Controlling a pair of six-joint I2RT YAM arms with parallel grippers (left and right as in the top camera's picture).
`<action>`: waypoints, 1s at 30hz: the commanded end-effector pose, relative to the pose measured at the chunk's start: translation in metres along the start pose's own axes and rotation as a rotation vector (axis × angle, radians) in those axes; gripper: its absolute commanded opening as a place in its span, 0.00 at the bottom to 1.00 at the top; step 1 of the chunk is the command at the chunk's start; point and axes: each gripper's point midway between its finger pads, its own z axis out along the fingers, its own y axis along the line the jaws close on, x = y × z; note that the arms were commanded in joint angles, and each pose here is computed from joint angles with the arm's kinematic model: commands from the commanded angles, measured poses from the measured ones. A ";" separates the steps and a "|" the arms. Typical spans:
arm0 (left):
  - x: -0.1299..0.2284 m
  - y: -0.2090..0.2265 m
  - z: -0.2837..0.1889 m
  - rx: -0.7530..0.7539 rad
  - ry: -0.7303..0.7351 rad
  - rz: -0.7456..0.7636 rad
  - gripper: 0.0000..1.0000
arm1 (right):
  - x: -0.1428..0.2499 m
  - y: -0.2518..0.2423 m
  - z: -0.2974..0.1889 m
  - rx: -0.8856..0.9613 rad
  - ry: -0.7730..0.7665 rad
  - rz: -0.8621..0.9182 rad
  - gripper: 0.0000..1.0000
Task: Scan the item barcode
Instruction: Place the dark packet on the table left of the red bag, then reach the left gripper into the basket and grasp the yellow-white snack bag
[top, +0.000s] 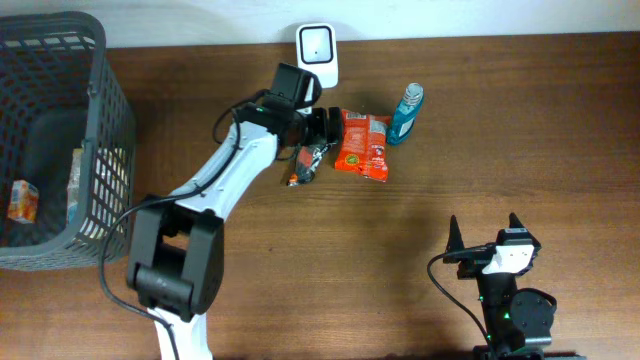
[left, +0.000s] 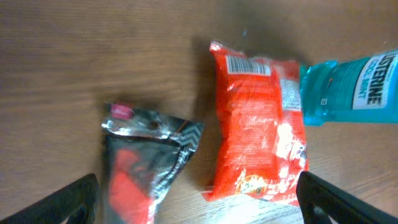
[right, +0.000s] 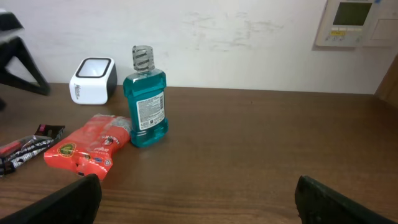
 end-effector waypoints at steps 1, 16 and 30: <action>-0.079 -0.006 -0.143 0.007 -0.272 0.157 1.00 | 0.003 -0.004 0.000 0.019 0.005 0.009 0.98; -0.052 0.313 -0.404 -0.618 -0.491 -0.245 0.76 | 0.003 -0.004 0.000 0.019 0.005 0.009 0.98; 0.031 0.385 -0.211 -0.361 0.114 -0.384 0.75 | 0.003 -0.004 0.000 0.019 0.005 0.009 0.98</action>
